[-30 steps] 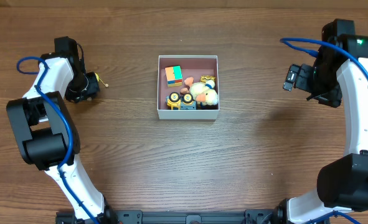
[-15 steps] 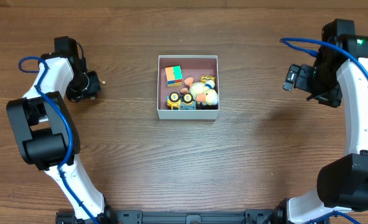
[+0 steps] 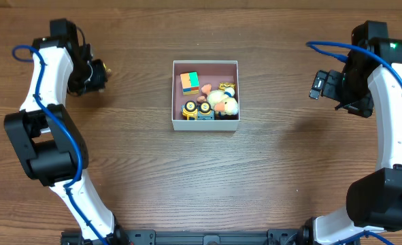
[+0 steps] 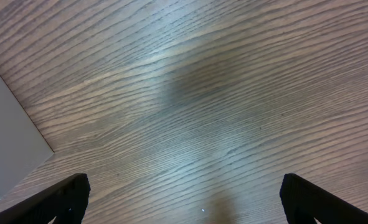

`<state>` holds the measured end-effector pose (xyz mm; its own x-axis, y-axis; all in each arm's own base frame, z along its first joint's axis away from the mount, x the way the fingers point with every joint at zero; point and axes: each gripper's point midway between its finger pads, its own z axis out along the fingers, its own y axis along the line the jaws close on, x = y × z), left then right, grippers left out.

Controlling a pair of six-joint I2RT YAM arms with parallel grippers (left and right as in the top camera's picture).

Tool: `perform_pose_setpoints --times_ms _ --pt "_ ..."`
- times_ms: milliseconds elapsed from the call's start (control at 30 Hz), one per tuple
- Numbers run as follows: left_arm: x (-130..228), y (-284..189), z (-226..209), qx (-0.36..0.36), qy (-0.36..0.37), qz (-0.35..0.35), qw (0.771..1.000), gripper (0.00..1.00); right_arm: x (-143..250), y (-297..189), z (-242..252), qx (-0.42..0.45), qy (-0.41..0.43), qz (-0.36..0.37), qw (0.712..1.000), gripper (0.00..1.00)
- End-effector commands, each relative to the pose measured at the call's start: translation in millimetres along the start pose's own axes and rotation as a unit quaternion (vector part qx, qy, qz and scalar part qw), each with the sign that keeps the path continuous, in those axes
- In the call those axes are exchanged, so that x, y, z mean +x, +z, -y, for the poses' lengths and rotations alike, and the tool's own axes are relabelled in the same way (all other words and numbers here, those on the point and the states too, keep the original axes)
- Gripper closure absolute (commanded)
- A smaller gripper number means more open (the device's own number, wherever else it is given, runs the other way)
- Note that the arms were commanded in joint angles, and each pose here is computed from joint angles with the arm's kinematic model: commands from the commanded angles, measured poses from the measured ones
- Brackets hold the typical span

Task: Pack container
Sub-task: 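Carry the rattle drum into the white box and release it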

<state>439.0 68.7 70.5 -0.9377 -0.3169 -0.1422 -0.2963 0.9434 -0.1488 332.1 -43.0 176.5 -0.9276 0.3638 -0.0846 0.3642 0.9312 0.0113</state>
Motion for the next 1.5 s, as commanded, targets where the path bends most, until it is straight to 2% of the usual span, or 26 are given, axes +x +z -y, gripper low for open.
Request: perform_pose_setpoints --times_ms 0,167,333,467,567,867,900,933,1000,1033,1100,1133,1167,1200,1367,1467 --pt "-19 -63 49 0.034 0.055 0.076 0.995 0.94 -2 -6 1 -0.002 0.004 0.012 1.0 0.0" --pt "-9 -121 120 0.073 0.122 0.139 0.98 0.9 -3 -6 1 -0.002 0.004 0.012 1.0 0.0" --pt "29 -153 204 0.116 0.212 0.169 0.956 0.85 -3 -6 1 -0.002 0.004 0.012 1.0 0.0" --pt "59 -150 252 0.137 0.255 0.16 0.944 0.84 -2 -6 1 -0.002 0.004 0.012 1.0 0.0" --pt "71 -139 273 0.132 0.273 0.157 0.94 0.82 -3 -6 1 -0.002 0.004 0.012 1.0 0.0" --pt "84 -82 287 0.114 0.272 0.097 0.951 0.78 -2 -6 1 -0.002 0.004 0.012 1.0 0.0" --pt "85 -74 286 0.112 0.272 0.088 0.952 0.73 -2 -6 1 -0.002 0.004 0.012 1.0 0.0" --pt "85 -68 286 0.108 0.272 0.082 0.953 0.61 -2 -6 1 -0.002 0.004 0.012 1.0 0.0" --pt "85 -60 285 0.104 0.271 0.076 0.954 0.53 -2 -6 1 -0.002 0.004 0.012 1.0 0.0" --pt "85 -60 285 0.105 0.271 0.077 0.954 0.45 -3 -6 1 -0.002 0.004 0.012 1.0 0.0" --pt "81 -67 284 0.107 0.268 0.085 0.954 0.22 -3 -6 1 -0.002 0.004 0.012 1.0 0.0" --pt "78 -76 283 0.111 0.266 0.094 0.953 0.18 -2 -6 1 -0.002 0.004 0.012 1.0 0.0" --pt "76 -85 282 0.114 0.264 0.102 0.952 0.07 -3 -6 1 -0.002 0.004 0.012 1.0 0.0" --pt "74 -95 280 0.116 0.262 0.109 0.952 0.0 -3 -6 1 -0.002 0.004 0.012 1.0 0.0" --pt "78 -162 256 0.119 0.248 0.151 0.95 0.0 -2 -6 1 -0.002 0.004 0.012 1.0 0.0" --pt "85 -196 218 0.066 0.231 0.178 0.954 0.0 -2 -6 1 -0.002 0.004 0.012 1.0 0.0"
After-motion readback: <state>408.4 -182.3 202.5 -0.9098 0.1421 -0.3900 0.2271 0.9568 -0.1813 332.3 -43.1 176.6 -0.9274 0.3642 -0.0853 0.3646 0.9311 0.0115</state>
